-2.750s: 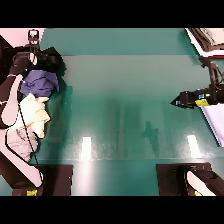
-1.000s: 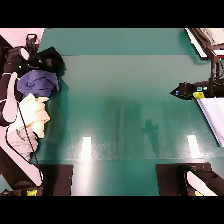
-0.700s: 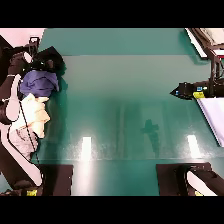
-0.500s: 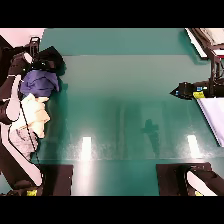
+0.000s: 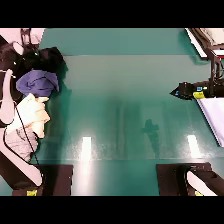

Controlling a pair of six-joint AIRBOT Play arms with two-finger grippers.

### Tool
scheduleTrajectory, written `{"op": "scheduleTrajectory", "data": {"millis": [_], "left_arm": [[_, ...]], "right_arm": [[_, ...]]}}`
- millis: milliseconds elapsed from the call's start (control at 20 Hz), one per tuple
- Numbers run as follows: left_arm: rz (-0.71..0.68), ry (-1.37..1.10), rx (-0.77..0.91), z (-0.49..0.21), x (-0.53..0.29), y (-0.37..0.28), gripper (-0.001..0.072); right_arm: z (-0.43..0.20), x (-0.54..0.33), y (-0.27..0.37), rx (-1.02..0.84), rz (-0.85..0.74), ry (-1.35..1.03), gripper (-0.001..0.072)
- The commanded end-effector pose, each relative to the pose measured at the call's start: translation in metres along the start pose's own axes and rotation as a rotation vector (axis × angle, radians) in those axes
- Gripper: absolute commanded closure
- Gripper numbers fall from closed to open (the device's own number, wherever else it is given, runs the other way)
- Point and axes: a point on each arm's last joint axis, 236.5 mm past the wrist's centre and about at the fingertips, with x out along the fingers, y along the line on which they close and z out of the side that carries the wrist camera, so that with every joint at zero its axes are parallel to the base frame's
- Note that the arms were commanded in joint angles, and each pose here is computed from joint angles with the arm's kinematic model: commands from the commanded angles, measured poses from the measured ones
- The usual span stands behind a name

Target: Fold the shirts.

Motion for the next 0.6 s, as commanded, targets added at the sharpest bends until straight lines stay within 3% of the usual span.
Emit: {"op": "scheduleTrajectory", "data": {"millis": [0,150,300,550], "left_arm": [[-0.077,-0.074,-0.032,0.042,-0.053,-0.029,0.0687],[-0.190,-0.170,0.014,0.081,-0.112,-0.081,0.0687],[-0.391,-0.300,0.104,0.120,-0.210,-0.167,0.0687],[-0.768,-0.338,0.327,0.089,-0.382,-0.305,0.0685]], "right_arm": [[0.001,0.000,0.000,0.000,0.000,-0.003,0.0692],[0.006,0.000,0.000,0.000,-0.001,-0.025,0.0692],[0.020,-0.002,0.001,0.001,0.002,-0.087,0.0692],[0.054,-0.037,0.014,-0.038,0.002,-0.306,0.0693]]}}
